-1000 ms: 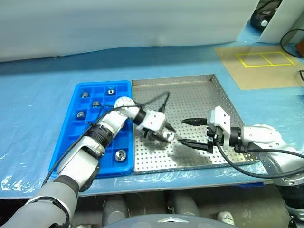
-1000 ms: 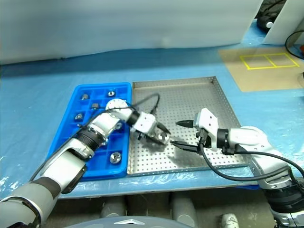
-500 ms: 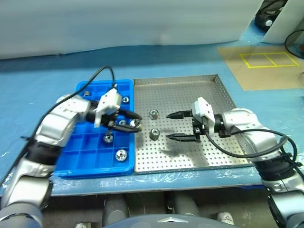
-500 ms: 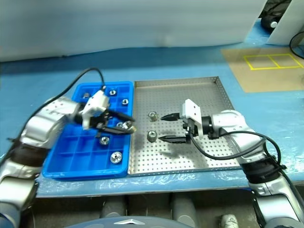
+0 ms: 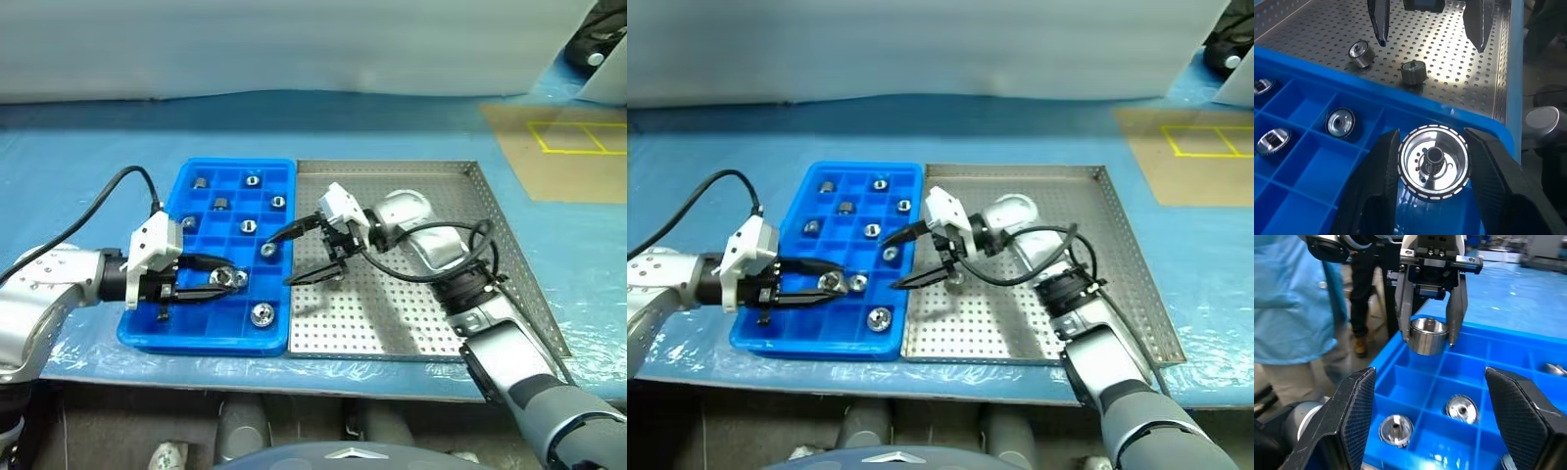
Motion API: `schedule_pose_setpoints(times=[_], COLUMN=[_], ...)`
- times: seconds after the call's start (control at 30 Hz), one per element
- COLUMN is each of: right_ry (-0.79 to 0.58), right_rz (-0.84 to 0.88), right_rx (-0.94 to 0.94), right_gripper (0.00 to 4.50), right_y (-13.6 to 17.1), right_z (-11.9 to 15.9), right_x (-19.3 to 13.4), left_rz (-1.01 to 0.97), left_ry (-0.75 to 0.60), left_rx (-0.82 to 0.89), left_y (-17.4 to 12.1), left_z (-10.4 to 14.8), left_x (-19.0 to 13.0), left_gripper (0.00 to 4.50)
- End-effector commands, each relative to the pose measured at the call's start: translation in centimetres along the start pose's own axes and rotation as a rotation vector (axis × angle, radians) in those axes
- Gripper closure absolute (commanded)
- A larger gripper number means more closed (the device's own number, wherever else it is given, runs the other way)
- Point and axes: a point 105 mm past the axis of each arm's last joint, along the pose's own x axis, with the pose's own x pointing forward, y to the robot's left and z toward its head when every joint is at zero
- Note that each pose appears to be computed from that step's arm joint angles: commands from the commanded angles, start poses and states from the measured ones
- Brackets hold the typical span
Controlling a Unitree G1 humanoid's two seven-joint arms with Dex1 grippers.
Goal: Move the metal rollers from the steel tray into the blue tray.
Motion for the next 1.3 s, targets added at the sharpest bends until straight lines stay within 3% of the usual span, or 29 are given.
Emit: schedule_pose_setpoints(times=[0.03,0.17,0.63,0.83,1.13,1.3], right_ry=[-0.015,-0.027,-0.042,-0.035,-0.025,-0.02], right_rz=[0.07,0.106,0.069,0.027,-0.014,-0.035], right_rx=[-0.059,-0.068,-0.073,-0.075,-0.058,-0.056], right_gripper=[0.84,0.84,0.84,0.84,0.84,0.84], right_y=[-0.1,-0.3,-0.3,-0.3,0.3,0.2], right_z=[0.9,1.0,0.9,0.8,0.5,0.4], right_x=[0.6,1.4,1.4,1.0,0.5,0.1], left_rz=[0.075,0.157,0.33,0.381,0.335,0.409], left_ry=[0.011,0.012,0.065,-0.046,-0.031,-0.03], left_rx=[0.049,0.003,0.057,0.118,0.108,0.146], left_y=[-0.6,-1.2,2.9,6.1,7.8,9.8], left_z=[0.6,-0.3,-3.6,-1.9,-3.6,-4.0], left_x=[-1.3,-2.2,-3.2,-1.7,0.7,0.7], left_gripper=[2.82,2.82,2.82,2.82,2.82,2.82])
